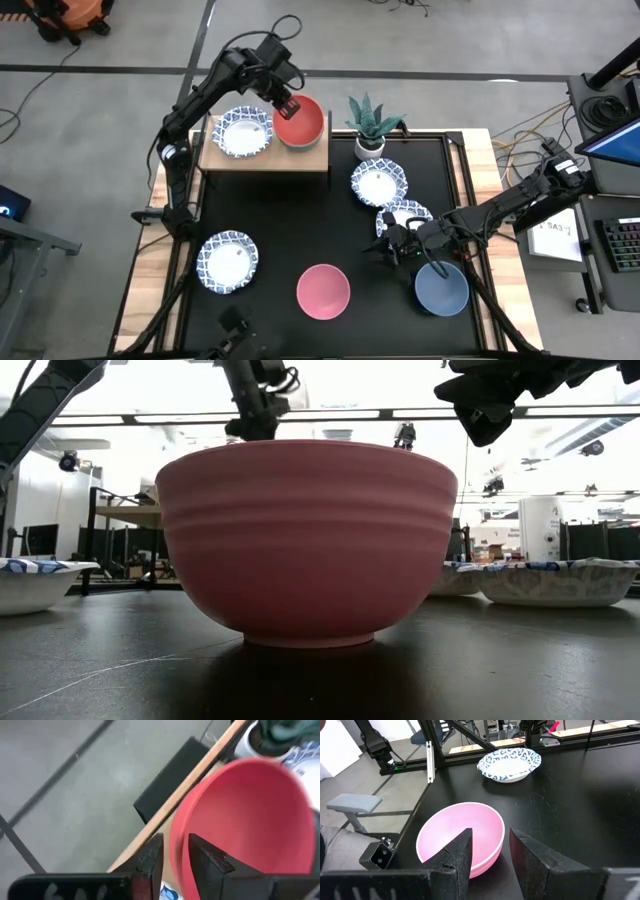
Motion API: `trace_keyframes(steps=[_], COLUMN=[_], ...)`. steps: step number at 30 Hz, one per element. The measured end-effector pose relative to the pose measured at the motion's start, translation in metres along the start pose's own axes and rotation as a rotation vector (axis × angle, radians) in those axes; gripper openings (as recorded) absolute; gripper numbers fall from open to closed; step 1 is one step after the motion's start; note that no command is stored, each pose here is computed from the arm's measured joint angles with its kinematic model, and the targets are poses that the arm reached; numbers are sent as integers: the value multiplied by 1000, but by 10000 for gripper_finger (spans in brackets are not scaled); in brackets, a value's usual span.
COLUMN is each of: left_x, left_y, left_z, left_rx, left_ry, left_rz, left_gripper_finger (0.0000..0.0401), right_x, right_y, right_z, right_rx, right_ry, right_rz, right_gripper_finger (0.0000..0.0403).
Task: Place and stack bowls onto a shelf
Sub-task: Stack the red bowl on top of the green bowl on the shelf
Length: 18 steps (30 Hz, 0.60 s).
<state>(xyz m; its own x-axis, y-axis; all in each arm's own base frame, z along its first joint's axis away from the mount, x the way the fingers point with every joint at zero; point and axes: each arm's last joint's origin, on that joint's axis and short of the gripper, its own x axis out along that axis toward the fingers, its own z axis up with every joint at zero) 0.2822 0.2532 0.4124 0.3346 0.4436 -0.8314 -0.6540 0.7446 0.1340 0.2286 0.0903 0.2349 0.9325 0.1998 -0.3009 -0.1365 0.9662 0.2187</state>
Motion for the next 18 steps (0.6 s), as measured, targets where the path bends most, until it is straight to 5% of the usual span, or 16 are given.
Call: trace_keyframes(steps=[3, 9, 18], left_x=[-17, -44, -35], left_y=[1, -4, -7], left_z=[0, 3, 14], left_rx=[54, 165, 191], left_ry=[-59, -236, -375], left_rz=[-8, -209, -181], left_gripper_finger=[77, 75, 75], right_x=[0, 0, 0], right_y=[0, 0, -1], right_z=[0, 0, -3], right_rx=[0, -2, -4], right_ry=[0, -1, 7], right_rz=[0, -6, -11], right_gripper_finger=[118, 118, 118])
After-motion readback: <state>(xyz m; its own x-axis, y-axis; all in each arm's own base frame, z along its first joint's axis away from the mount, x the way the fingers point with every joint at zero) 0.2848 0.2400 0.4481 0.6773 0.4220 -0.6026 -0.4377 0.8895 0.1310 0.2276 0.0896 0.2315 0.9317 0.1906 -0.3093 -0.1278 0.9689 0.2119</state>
